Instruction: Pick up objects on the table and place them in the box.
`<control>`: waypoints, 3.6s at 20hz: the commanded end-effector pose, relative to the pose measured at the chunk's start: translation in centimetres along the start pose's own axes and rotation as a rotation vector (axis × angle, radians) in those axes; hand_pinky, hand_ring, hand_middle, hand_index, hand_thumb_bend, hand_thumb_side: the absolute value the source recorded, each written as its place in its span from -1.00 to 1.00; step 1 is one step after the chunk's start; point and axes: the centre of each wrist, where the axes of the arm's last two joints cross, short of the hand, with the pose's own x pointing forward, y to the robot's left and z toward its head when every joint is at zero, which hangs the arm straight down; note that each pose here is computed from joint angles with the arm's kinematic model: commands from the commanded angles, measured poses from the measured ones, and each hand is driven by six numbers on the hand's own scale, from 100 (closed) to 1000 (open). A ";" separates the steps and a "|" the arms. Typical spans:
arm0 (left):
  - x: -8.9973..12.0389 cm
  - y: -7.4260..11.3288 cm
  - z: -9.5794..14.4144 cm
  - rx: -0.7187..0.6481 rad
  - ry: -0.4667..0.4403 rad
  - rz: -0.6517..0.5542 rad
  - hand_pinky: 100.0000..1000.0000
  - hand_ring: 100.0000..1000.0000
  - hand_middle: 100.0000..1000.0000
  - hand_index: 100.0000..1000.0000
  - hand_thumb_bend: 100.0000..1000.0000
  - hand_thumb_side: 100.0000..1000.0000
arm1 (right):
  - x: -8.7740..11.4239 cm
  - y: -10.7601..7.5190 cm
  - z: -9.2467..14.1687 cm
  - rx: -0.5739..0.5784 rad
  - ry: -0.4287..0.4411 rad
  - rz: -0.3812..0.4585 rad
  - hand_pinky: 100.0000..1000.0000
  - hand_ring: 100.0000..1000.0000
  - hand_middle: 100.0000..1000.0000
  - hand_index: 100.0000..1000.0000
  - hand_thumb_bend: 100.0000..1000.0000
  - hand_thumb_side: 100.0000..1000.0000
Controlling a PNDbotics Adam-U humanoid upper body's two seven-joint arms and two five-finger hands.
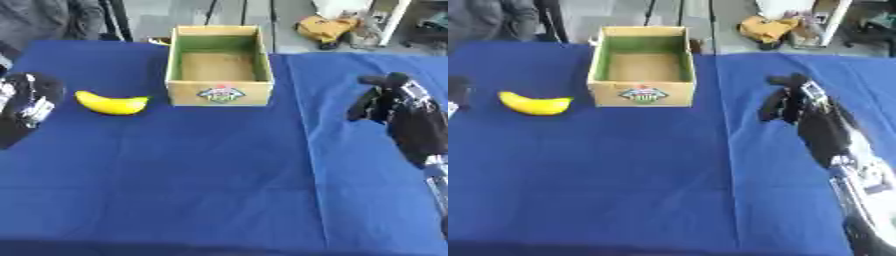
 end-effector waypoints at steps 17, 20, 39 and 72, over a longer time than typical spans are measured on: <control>-2.0 7.1 -5.3 -0.221 0.062 -0.491 0.16 0.06 0.16 0.41 -0.19 0.02 | 0.8 -0.2 -0.4 0.025 -0.019 0.012 0.10 0.08 -0.08 0.59 -1.00 0.77; -2.1 7.6 -6.9 -0.279 0.069 -0.595 0.18 0.09 0.18 0.42 -0.17 -0.04 | 0.9 -0.1 -0.4 0.033 -0.019 0.013 0.10 0.08 -0.08 0.60 -1.00 0.77; -2.7 3.5 -11.9 -0.603 0.073 -0.808 0.23 0.11 0.15 0.42 -0.31 -0.22 | 1.1 0.1 -0.8 0.061 -0.024 0.018 0.10 0.08 -0.08 0.60 -1.00 0.78; -5.9 0.9 -10.5 -0.588 0.141 -0.813 0.19 0.08 0.10 0.34 -1.00 -0.54 | 1.3 0.4 -1.2 0.081 -0.030 0.024 0.10 0.09 -0.08 0.61 -1.00 0.81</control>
